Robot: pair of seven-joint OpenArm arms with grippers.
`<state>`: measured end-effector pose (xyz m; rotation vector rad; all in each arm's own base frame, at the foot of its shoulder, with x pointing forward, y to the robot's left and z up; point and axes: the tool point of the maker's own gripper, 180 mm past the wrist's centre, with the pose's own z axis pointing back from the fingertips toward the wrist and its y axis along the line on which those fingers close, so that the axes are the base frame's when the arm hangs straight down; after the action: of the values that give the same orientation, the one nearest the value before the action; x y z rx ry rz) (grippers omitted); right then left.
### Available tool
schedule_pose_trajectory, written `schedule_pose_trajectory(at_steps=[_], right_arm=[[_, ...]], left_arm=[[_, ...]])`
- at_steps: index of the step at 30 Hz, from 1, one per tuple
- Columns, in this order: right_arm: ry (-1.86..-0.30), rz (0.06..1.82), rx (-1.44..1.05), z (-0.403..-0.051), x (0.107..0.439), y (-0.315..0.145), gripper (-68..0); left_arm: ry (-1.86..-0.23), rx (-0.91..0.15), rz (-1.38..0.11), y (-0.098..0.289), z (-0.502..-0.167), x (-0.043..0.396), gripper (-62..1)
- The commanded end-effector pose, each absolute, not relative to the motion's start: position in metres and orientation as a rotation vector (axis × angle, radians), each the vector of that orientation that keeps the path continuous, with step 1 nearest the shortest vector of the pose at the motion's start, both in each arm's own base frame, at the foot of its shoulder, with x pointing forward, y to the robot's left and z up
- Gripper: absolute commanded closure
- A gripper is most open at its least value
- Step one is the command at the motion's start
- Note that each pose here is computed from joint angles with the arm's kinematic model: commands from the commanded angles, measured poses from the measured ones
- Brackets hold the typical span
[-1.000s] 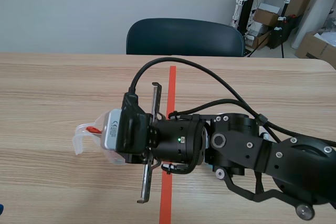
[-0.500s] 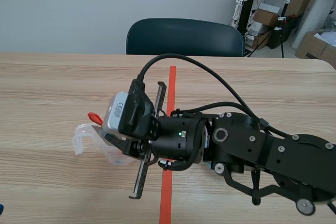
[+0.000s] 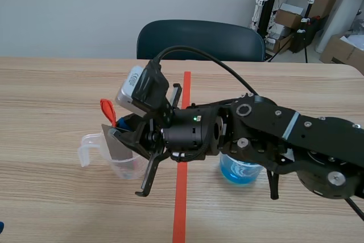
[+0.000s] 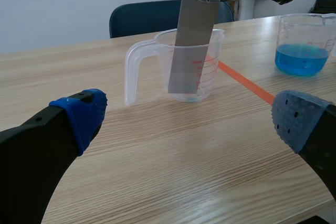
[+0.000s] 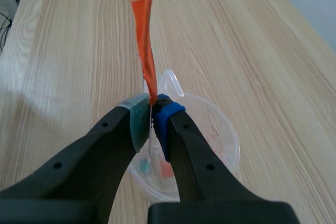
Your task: Do the redox reaction experiment. lift the metal plate out of the left beaker
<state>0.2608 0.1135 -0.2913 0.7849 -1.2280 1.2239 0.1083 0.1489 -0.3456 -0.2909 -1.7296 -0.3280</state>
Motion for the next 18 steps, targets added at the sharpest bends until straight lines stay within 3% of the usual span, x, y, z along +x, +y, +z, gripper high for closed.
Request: schedule_pose_trajectory(at_steps=[1,18], right_arm=[[-1.278,1.216,0.789,-0.272,0.271,0.115,-0.4],[-1.297,1.147,0.771,-0.252,0.293,0.108,-0.4]], left_arm=[[-1.784,-0.296,-0.333,0.151,-0.334,0.107,-62.3],[-1.784,-0.296,-0.333,0.151,-0.334,0.107,-62.3]])
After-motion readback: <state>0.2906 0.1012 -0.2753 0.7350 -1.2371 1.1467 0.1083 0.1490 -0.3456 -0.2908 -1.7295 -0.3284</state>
